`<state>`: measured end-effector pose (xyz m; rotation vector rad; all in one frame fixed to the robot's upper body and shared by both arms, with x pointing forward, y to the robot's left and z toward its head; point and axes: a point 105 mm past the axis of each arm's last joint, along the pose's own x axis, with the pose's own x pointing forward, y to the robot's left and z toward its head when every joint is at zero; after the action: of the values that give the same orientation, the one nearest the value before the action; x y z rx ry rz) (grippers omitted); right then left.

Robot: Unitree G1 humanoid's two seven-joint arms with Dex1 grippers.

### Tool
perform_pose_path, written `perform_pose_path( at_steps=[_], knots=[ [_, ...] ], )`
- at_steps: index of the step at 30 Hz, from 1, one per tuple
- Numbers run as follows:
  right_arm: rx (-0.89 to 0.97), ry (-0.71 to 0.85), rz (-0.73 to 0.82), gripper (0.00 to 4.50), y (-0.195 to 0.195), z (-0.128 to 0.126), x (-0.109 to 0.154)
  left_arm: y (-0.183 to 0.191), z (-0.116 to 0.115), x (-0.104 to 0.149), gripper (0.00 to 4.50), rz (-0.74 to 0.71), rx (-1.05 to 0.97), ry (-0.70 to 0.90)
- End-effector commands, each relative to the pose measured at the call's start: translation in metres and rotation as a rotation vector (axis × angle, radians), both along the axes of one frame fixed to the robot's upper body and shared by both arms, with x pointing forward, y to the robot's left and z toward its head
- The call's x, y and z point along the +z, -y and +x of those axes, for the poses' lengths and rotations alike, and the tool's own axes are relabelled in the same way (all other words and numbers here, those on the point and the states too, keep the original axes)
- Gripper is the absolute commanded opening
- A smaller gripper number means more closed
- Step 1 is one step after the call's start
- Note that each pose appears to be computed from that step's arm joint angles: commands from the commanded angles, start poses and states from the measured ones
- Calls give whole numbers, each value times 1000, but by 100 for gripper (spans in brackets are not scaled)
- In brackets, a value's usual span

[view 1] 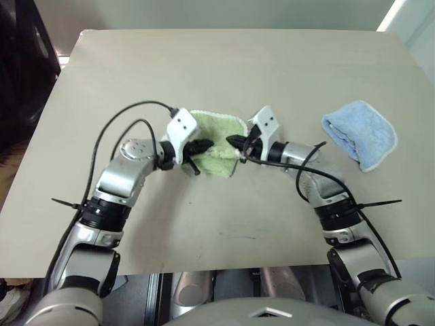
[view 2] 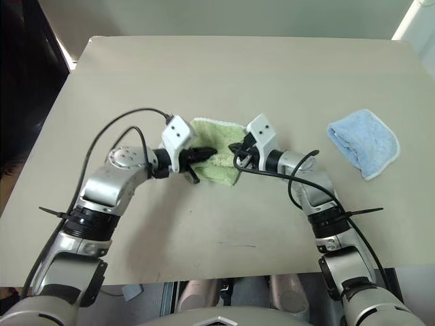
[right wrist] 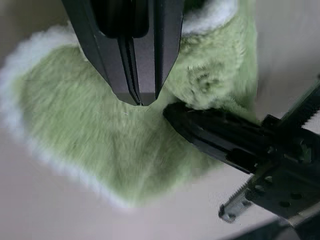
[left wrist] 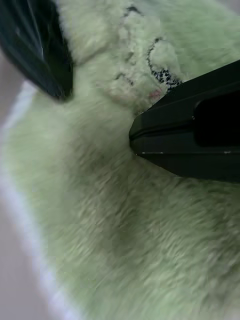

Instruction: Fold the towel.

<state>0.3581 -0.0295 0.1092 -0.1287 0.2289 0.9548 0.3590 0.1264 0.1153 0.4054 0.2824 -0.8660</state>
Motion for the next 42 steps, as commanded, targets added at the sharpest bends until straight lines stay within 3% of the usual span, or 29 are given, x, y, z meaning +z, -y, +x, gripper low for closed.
perform_pose_path(
  at_steps=[1, 6, 9, 13, 15, 18, 23, 27, 34, 37, 42],
  knots=[
    [10, 3, -19, 0, -2, -4, -9, -10, -6, -17, 5, 70, 3, -22],
    [-6, 71, 28, 0, 5, -2, 12, -11, -1, 2, 5, -74, 60, 2],
    [2, 128, 62, 0, 10, -5, 31, -11, 3, 29, 5, -224, 84, 40],
    [16, 212, 121, 0, 22, -15, 65, -20, 1, 82, 5, -522, 98, 78],
    [10, 237, 129, 0, 28, -19, 74, -28, 0, 92, 5, -583, 113, 74],
    [-15, 260, 128, 0, 39, -22, 81, -44, 1, 94, 5, -621, 172, 49],
    [-63, 253, 102, 0, 55, -29, 76, -68, 2, 72, 5, -659, 315, -78],
    [-78, 237, 92, 0, 60, -32, 71, -75, 1, 60, 92, -668, 365, -145],
    [-84, 231, 90, 0, 61, -33, 70, -76, 0, 58, 350, -688, 376, -170],
    [-95, 214, 90, 0, 61, -34, 63, -91, -3, 29, 447, -804, 456, -353],
    [-91, 210, 94, 0, 59, -34, 61, -91, -7, 1, 447, -763, 500, -472]
  ],
)
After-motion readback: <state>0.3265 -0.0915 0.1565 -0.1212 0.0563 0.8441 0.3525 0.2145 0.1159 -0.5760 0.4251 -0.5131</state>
